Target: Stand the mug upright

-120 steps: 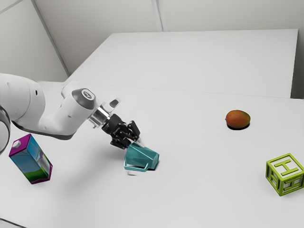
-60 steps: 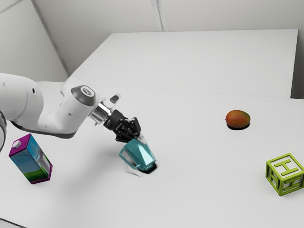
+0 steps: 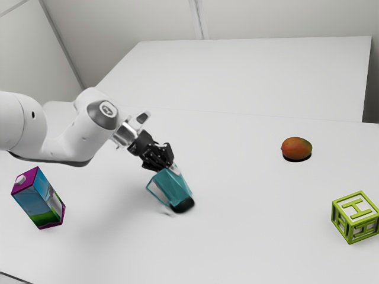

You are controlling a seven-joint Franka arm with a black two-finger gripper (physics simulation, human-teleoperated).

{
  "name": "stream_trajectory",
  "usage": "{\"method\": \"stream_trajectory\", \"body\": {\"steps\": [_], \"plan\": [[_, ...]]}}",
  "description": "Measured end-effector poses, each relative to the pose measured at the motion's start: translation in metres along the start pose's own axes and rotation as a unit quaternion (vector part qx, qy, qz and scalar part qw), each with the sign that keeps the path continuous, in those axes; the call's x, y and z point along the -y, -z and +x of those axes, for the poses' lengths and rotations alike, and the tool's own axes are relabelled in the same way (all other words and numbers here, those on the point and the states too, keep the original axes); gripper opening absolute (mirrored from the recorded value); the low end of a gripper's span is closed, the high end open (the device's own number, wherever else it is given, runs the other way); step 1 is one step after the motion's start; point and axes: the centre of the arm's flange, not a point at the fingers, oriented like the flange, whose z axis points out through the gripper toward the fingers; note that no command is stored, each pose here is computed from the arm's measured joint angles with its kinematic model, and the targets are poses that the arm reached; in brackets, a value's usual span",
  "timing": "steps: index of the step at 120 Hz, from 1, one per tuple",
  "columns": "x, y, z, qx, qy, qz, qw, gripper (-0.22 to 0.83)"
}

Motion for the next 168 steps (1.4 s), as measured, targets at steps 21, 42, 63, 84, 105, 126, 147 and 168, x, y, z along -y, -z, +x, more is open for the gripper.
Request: {"method": "stream_trajectory", "body": {"steps": [21,42,63,84,105,126,147,168], "plan": [[-0.015,0.000,0.001,-0.020,-0.050,0.058,0.997,-0.15],[-0.031,0.001,-0.006,-0.038,-0.097,0.107,0.989,-0.16],[-0.035,0.005,-0.004,-0.039,-0.135,0.151,0.978,-0.16],[-0.032,0.011,-0.001,-0.041,-0.157,0.183,0.970,-0.15],[-0.025,0.019,0.005,-0.053,-0.174,0.214,0.960,-0.15],[-0.020,0.021,0.012,-0.075,-0.180,0.225,0.955,-0.15],[-0.027,0.012,0.012,-0.078,-0.194,0.229,0.951,-0.15],[-0.036,0.008,0.014,-0.073,-0.224,0.247,0.940,-0.15]]}}
